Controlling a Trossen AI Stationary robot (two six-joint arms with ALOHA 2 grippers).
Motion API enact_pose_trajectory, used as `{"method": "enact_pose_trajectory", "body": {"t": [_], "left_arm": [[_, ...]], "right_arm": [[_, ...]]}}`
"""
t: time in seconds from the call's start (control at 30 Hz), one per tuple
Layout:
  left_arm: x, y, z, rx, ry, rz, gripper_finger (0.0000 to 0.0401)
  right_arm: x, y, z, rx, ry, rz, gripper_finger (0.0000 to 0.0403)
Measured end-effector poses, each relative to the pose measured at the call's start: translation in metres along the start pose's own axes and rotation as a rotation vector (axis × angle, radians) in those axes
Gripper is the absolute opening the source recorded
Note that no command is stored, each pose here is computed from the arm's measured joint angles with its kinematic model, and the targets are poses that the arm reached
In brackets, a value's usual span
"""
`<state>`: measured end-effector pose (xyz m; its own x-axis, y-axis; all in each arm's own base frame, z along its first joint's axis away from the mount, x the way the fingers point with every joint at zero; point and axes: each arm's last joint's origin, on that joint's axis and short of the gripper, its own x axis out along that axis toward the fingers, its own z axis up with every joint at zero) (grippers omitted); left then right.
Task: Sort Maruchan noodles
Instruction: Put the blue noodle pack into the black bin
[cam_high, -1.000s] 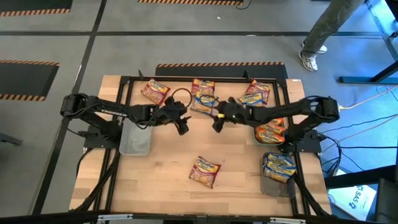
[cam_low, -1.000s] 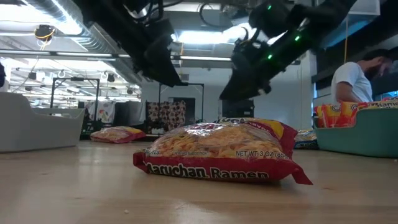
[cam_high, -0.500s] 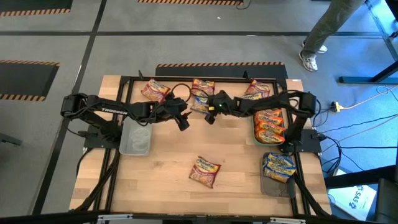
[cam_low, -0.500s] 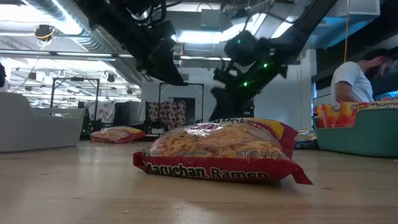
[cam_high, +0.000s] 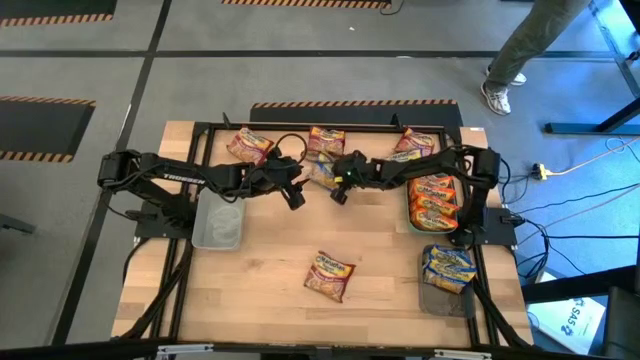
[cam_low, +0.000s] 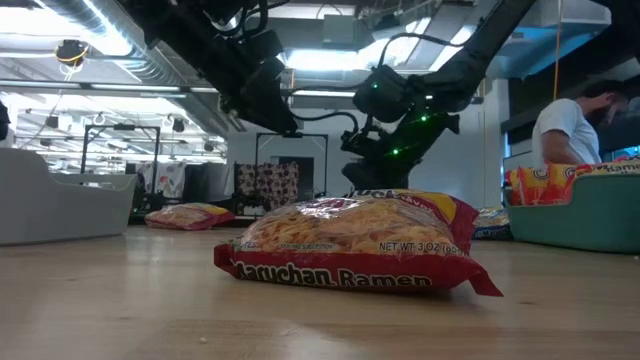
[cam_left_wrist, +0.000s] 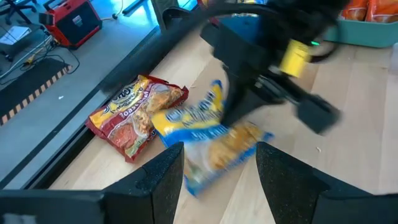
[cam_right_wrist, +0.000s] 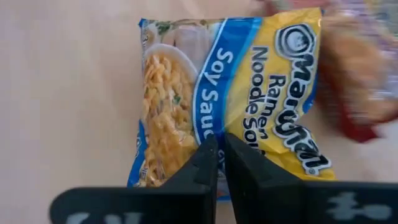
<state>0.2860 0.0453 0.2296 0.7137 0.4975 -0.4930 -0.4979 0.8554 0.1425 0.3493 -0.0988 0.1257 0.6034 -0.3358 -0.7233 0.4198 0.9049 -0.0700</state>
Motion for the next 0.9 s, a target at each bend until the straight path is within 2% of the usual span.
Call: {"method": "enact_pose_trajectory", "body": {"t": [0.23,0.33,0.43,0.53,0.63,0.77,0.9], "left_arm": [[0.000,0.000,0.000,-0.002,0.000,-0.001,0.0195],[0.000,-0.002,0.000,-0.004,0.005,-0.050,0.0195],[0.000,-0.004,-0.002,-0.008,0.008,-0.108,0.0195],[0.002,-0.004,-0.013,-0.021,0.023,-0.145,0.0195],[0.003,-0.006,-0.028,-0.038,0.047,-0.172,0.0195],[0.003,-0.009,-0.050,-0.033,0.082,-0.194,0.0195],[0.002,-0.011,-0.069,-0.061,0.077,-0.208,0.0195]], "right_arm": [[-0.008,0.044,-0.002,-0.050,-0.033,0.144,0.0009],[-0.020,0.054,-0.003,-0.054,-0.010,0.163,0.0008],[-0.040,0.059,0.006,-0.041,-0.062,0.188,0.0007],[-0.058,0.056,0.016,-0.034,-0.105,0.195,0.0007],[-0.068,0.045,0.024,-0.009,-0.134,0.153,0.0007],[-0.062,0.023,0.023,0.025,-0.092,0.065,0.0007],[-0.040,0.009,0.008,0.047,0.020,0.015,0.0007]]}}
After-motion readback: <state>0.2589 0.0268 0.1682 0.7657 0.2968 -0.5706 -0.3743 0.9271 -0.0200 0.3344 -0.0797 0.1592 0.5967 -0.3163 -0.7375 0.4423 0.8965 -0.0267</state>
